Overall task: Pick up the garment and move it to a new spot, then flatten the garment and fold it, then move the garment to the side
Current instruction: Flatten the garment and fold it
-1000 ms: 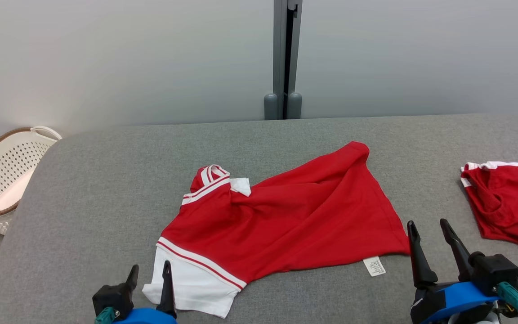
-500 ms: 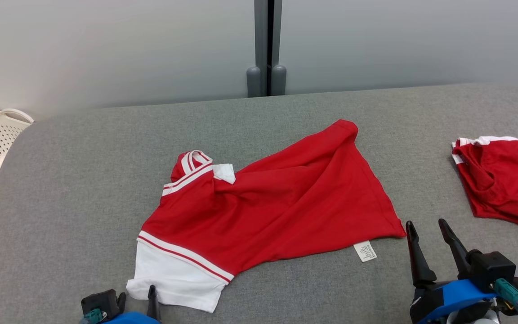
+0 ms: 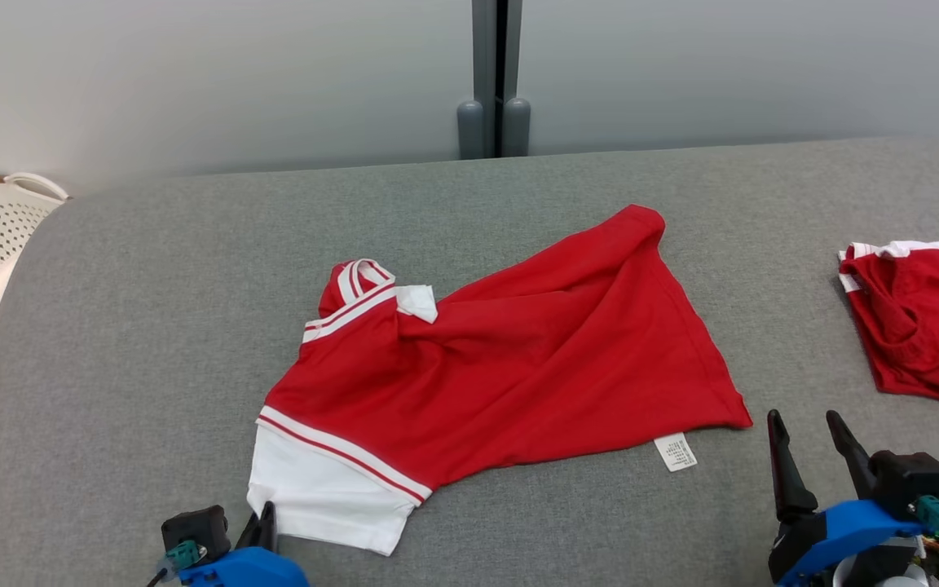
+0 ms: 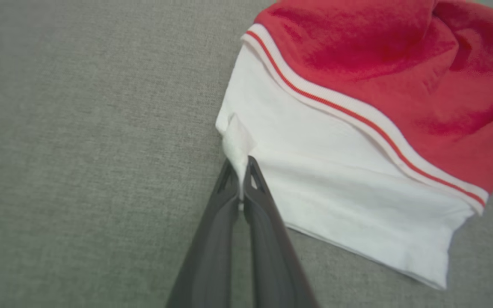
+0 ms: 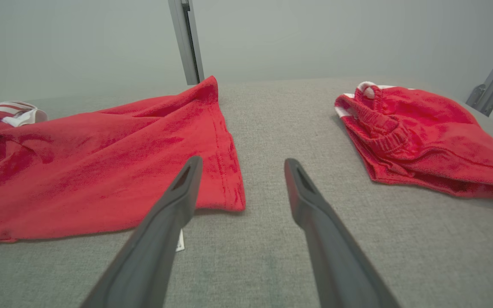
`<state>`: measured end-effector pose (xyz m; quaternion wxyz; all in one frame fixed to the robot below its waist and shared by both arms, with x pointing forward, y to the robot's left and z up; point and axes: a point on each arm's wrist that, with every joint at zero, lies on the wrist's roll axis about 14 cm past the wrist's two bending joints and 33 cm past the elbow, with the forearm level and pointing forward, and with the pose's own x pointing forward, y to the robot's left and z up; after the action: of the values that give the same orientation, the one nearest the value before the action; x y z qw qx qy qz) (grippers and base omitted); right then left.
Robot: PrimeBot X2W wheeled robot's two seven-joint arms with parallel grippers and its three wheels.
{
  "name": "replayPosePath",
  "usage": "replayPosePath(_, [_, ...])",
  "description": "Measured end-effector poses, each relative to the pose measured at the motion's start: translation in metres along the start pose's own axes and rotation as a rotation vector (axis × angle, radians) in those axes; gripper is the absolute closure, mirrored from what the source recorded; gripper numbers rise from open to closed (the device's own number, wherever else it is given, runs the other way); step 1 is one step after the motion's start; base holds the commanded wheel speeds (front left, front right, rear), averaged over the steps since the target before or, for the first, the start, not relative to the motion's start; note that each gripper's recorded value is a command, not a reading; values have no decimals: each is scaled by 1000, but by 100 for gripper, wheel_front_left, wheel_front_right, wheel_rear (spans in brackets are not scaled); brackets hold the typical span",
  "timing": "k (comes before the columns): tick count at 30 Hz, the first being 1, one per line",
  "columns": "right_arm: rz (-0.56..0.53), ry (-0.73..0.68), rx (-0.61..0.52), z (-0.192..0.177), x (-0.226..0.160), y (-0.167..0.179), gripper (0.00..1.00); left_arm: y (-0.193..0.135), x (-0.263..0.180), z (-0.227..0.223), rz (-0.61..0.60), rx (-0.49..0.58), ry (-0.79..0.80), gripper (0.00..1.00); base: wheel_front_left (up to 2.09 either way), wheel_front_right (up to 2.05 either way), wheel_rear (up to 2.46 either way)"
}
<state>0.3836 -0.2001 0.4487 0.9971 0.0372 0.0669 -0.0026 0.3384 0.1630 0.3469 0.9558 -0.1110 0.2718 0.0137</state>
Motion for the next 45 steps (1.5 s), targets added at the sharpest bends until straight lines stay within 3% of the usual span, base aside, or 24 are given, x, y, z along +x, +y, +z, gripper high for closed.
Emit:
replayPosePath(9, [-26,208,-12,-40,24,-4,0,6,-10,20,9,-13,-89,100,0,0,0])
replayPosePath(20, [24,408,-17,-82,45,21,0,8,-18,27,20,-28,-122,100,0,0,0])
replayPosePath(21, [30,415,-21,-84,45,23,15,8,-19,27,20,-28,-124,100,0,0,0])
replayPosePath(22, [33,424,-22,-85,46,24,52,7,-19,28,18,-30,-128,100,0,0,0])
replayPosePath(23, [37,432,-18,-86,46,26,67,6,-19,30,15,-30,-134,100,0,0,0])
replayPosePath(24, [37,431,-5,-85,47,27,100,5,-19,32,13,-31,-141,100,0,0,0])
replayPosePath(30, [59,331,65,-63,54,41,100,-11,-20,57,-45,-51,-213,100,0,0,0])
replayPosePath(36, [72,184,131,-18,58,46,100,-46,-30,121,-173,-139,-392,100,0,0,0])
replayPosePath(45, [117,-174,184,98,47,41,100,-103,-85,235,-428,-201,-704,100,0,0,0])
